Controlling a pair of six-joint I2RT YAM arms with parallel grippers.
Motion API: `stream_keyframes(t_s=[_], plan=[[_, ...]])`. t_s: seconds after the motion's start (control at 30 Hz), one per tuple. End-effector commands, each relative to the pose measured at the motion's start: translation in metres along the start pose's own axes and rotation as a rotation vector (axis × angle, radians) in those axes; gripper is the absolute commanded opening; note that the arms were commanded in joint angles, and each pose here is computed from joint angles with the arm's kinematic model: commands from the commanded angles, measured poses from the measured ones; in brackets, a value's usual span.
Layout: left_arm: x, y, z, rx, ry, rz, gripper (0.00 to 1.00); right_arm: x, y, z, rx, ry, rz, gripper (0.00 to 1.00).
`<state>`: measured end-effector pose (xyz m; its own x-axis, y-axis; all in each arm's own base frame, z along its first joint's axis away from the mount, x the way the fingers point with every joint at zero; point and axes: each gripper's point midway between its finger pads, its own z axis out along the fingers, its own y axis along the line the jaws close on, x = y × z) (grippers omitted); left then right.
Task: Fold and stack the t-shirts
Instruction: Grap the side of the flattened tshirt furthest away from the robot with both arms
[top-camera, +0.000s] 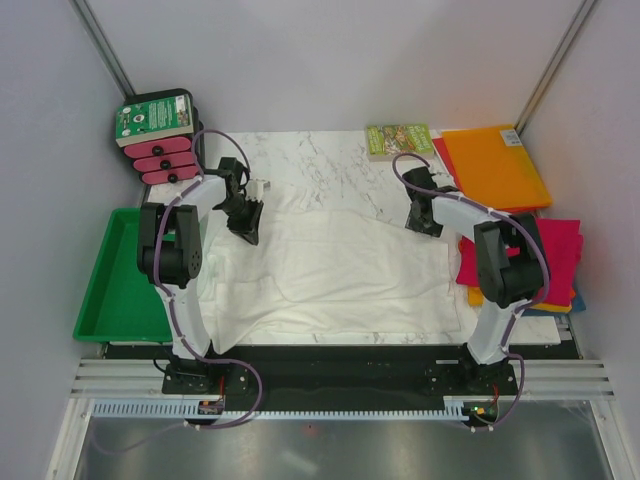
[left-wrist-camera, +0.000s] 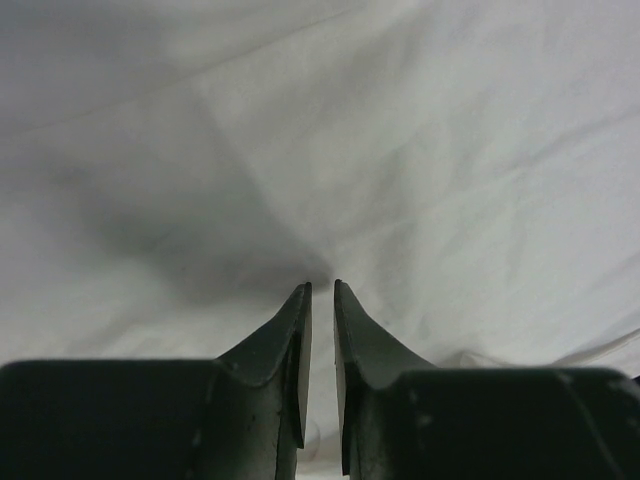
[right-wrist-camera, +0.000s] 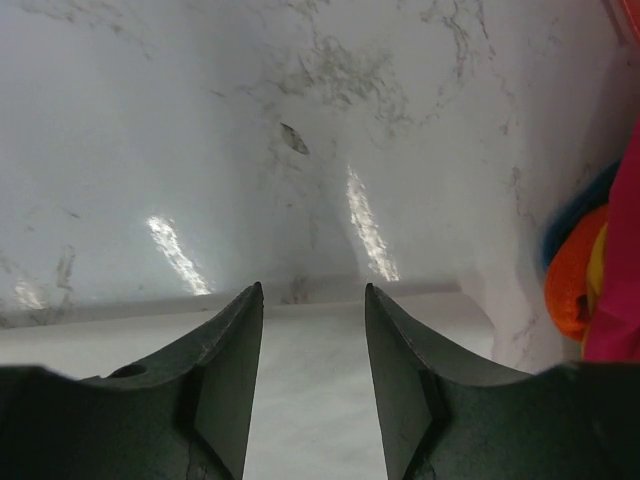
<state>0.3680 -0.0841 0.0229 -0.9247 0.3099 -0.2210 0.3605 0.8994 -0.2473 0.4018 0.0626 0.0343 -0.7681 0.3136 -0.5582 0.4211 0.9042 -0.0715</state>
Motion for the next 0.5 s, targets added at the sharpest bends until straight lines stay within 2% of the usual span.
stream_keyframes(t_s=[0.0,0.23,0.3,0.4,0.43,0.47], plan=[[-0.002,-0.003,-0.003,0.007,-0.028,-0.019,0.21,-0.002,-0.020,-0.017,0.016,-0.035,0.054,0.54],[0.003,-0.007,-0.001,0.023,-0.018,-0.040,0.21,0.032,-0.032,0.004,0.028,0.070,0.036,0.55],[0.005,-0.007,-0.004,0.016,-0.021,-0.034,0.21,0.039,-0.028,0.007,0.009,0.100,0.033,0.51],[0.007,-0.005,-0.007,0.002,-0.021,-0.024,0.21,0.052,-0.025,0.013,-0.007,0.143,0.031,0.33],[0.008,-0.005,-0.007,0.000,-0.021,-0.021,0.21,0.058,-0.024,0.013,-0.022,0.162,0.031,0.17],[0.009,-0.005,-0.007,-0.002,-0.019,-0.021,0.21,0.061,-0.024,0.012,-0.028,0.169,0.034,0.07]])
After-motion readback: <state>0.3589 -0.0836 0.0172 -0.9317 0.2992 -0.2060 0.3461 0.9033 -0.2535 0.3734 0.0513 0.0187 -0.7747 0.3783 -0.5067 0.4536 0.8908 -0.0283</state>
